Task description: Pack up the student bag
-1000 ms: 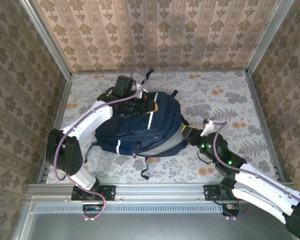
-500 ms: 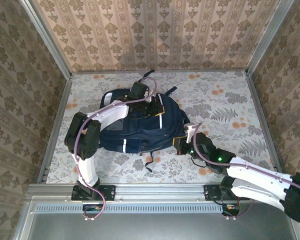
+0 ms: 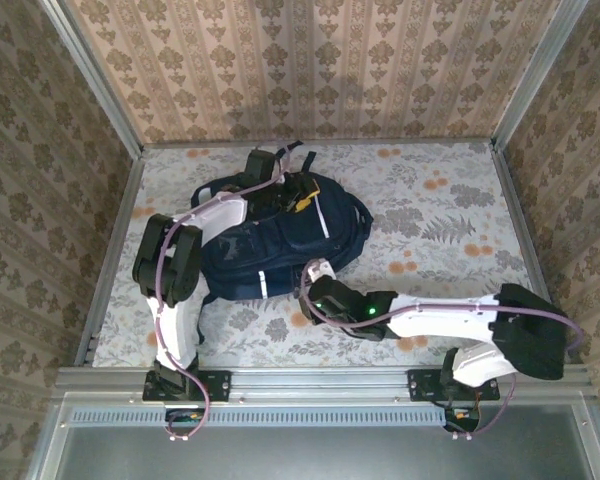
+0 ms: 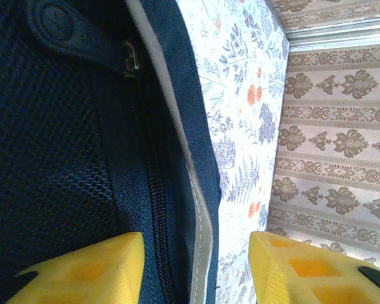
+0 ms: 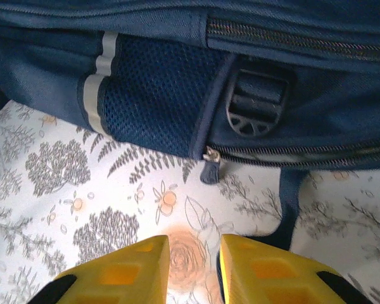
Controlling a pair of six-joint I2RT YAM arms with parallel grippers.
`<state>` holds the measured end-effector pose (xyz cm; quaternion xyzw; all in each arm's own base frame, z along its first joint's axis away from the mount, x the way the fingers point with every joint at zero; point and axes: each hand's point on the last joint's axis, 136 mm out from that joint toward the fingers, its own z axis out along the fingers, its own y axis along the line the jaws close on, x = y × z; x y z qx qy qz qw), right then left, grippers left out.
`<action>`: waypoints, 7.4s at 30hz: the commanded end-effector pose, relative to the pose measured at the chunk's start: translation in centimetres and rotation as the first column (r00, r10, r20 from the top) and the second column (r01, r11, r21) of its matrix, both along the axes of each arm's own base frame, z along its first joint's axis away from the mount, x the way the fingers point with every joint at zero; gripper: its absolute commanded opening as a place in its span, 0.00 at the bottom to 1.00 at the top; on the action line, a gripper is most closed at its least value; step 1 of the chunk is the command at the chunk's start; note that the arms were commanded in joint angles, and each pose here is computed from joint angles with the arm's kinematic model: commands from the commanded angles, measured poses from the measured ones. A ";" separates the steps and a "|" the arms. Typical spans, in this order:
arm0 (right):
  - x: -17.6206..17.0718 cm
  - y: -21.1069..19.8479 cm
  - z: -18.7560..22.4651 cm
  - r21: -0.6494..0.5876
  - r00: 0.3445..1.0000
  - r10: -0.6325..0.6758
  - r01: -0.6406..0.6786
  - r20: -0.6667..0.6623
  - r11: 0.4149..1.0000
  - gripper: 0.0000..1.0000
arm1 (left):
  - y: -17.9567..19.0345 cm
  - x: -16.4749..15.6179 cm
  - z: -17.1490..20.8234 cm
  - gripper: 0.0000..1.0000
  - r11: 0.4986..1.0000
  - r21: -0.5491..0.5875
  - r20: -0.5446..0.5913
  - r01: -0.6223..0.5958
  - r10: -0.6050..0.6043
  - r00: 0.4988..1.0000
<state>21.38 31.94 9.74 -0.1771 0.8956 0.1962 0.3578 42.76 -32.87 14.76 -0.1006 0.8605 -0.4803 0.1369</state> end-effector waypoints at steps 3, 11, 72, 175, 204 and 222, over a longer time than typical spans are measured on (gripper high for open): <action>1.7 0.9 0.1 0.034 0.990 0.017 -0.022 0.141 0.999 0.30 | 1.8 -2.4 5.9 0.53 0.999 0.009 0.097 0.035 -0.036 0.995; 1.0 1.8 -0.9 0.141 0.926 0.281 -0.323 0.252 0.936 0.32 | 8.8 -5.5 8.8 0.55 0.998 0.055 0.178 -0.029 0.019 0.984; 3.4 0.9 -8.8 0.120 0.958 0.230 -0.252 0.170 0.960 0.34 | 15.7 -4.0 6.2 0.54 0.988 -0.099 0.121 -0.120 0.132 0.984; 2.8 1.9 -4.7 0.176 0.969 0.203 -0.226 0.141 0.958 0.00 | 21.8 -16.9 -2.8 0.45 0.719 0.096 -0.033 -0.689 0.694 0.719; 1.9 -4.7 -7.9 -0.150 0.980 0.200 -0.195 0.019 0.969 0.00 | 25.6 -14.9 -0.5 0.00 0.654 0.111 0.051 -0.748 0.748 0.662; 2.9 -9.7 -7.5 -0.196 0.996 0.085 -0.086 -0.011 0.977 0.00 | 26.2 -12.9 0.6 0.00 0.678 0.218 0.140 -0.702 0.690 0.710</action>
